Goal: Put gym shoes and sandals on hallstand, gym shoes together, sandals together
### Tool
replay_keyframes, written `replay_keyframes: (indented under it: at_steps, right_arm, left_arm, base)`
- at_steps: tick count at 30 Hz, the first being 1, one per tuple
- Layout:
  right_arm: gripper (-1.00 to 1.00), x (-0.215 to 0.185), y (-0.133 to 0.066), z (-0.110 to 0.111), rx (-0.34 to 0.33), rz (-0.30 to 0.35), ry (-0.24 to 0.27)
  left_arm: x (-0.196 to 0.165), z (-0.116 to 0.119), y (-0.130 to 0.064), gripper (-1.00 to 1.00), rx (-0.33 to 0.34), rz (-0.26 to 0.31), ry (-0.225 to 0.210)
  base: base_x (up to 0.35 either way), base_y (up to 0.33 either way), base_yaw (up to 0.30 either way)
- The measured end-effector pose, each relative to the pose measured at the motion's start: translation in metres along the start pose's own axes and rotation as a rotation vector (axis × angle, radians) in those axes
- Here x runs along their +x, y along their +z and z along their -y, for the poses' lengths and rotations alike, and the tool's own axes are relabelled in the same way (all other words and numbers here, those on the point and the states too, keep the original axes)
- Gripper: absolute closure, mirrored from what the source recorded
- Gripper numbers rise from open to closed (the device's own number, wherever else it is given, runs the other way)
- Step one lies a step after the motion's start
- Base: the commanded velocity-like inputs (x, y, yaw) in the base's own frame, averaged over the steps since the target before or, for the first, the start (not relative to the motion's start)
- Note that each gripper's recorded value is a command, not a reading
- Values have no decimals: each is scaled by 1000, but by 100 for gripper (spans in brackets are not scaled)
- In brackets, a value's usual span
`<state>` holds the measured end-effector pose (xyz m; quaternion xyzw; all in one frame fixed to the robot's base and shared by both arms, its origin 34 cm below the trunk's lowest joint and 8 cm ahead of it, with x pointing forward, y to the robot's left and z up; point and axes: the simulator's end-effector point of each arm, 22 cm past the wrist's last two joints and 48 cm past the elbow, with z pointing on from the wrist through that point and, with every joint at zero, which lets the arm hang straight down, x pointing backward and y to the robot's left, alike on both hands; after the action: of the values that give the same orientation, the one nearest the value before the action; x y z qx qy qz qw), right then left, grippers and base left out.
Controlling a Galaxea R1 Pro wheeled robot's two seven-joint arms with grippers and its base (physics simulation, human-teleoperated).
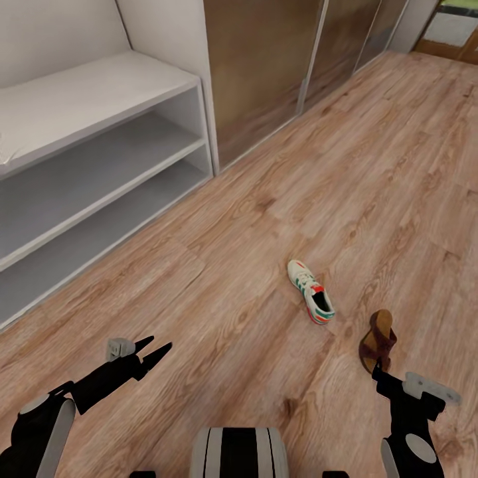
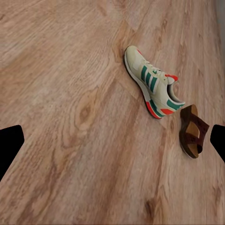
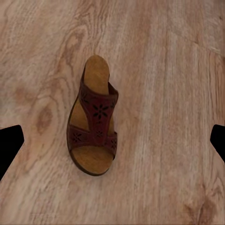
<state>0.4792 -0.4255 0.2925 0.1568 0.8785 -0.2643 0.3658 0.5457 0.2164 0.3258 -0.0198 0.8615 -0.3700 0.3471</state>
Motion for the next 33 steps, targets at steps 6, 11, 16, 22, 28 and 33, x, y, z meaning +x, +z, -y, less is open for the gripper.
replay_keyframes:
  at_steps: [6,11,16,22,28,33]
  right_arm:
    - [-100,3,1,0,1,-6,-4]
    - [-100,6,2,-1,1,-11,-8]
    - [-100,9,2,-1,2,-17,-12]
    - [-100,12,3,-1,3,-23,-16]
    - [-100,16,4,-1,4,-29,-21]
    - [-100,18,4,-1,4,-33,-25]
  left_arm:
    - [3,-2,1,-100,-2,-6,-5]
    - [6,-4,1,-100,-4,-10,-8]
    - [8,-5,2,-100,-6,-15,-12]
    - [12,-7,3,-100,-8,-20,-17]
    - [15,-9,4,-100,-9,-25,-23]
    - [17,-10,4,-100,-11,-29,-27]
  base:
    - [137,-148,176]
    - [98,-87,176]
    - [33,-24,176]
    - [7,-5,176]
    - [1,-1,176]
    - [36,-18,176]
